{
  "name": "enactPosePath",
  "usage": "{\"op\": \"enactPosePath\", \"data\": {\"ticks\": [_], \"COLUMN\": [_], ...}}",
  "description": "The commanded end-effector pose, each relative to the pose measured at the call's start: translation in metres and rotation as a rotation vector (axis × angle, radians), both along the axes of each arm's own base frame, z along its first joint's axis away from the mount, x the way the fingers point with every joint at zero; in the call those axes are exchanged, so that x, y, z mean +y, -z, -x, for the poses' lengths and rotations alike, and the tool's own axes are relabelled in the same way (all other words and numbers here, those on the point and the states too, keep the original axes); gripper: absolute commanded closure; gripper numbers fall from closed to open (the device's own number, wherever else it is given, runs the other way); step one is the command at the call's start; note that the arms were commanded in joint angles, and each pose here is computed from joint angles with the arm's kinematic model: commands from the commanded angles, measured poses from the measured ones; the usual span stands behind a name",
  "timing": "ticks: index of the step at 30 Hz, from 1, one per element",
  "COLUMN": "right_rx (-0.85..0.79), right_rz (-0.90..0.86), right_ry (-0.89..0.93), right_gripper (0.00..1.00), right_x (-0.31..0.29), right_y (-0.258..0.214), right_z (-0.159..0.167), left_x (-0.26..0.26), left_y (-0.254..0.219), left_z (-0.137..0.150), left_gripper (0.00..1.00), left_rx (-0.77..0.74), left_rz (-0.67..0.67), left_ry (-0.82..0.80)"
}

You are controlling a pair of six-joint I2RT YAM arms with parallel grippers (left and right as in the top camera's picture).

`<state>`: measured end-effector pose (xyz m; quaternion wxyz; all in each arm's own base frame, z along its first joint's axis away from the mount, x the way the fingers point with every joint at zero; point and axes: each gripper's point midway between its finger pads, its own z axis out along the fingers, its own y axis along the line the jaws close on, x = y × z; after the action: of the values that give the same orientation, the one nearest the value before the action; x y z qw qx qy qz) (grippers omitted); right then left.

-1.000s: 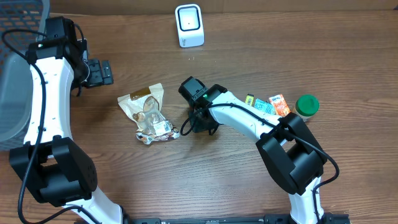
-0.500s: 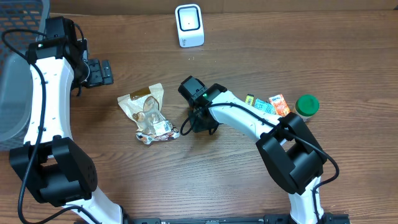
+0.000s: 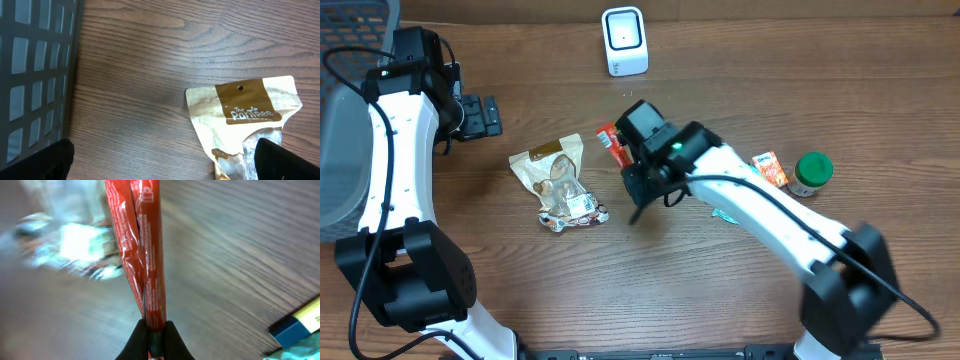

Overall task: Scan the item barcode
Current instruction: 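Carry the red meat sticks up to the white scanner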

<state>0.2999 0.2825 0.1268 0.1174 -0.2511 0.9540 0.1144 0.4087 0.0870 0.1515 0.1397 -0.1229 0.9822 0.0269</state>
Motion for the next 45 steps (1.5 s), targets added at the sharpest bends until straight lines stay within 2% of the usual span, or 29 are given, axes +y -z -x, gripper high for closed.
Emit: {"op": "enactPosePath", "data": {"ticks": [1, 5, 17, 24, 28, 32, 37, 45], "right_rx": [-0.003, 0.032, 0.005, -0.065, -0.178, -0.310, -0.503, -0.893], "right_rz": [-0.156, -0.217, -0.185, -0.068, 0.074, 0.177, 0.332, 0.544], "right_ry": [-0.321, -0.563, -0.570, -0.479, -0.311, -0.242, -0.141, -0.046], "right_gripper": [0.96, 0.96, 0.96, 0.96, 0.96, 0.97, 0.97, 0.97], "right_x": [0.023, 0.027, 0.025, 0.012, -0.007, -0.020, -0.043, -0.070], "right_y": [-0.036, -0.039, -0.034, -0.027, -0.026, -0.034, -0.076, -0.213], "right_z": [0.028, 0.056, 0.049, 0.027, -0.008, -0.037, -0.075, -0.122], "left_x": [-0.004, -0.004, -0.004, -0.004, -0.004, -0.004, -0.004, -0.004], "left_y": [-0.014, -0.014, -0.014, -0.014, -0.014, -0.014, -0.014, -0.014], "left_z": [-0.004, -0.005, -0.005, -0.004, -0.005, -0.004, -0.004, -0.005], "left_gripper": [0.00, 0.00, 0.00, 0.00, 0.00, 0.00, 0.00, 0.00], "left_rx": [-0.039, -0.040, -0.040, -0.039, -0.040, -0.039, -0.039, -0.040], "left_rz": [-0.005, -0.005, -0.005, -0.005, -0.005, -0.005, -0.005, -0.005], "left_ry": [0.024, 0.024, 0.024, 0.024, 0.024, 0.024, 0.024, 0.024]}}
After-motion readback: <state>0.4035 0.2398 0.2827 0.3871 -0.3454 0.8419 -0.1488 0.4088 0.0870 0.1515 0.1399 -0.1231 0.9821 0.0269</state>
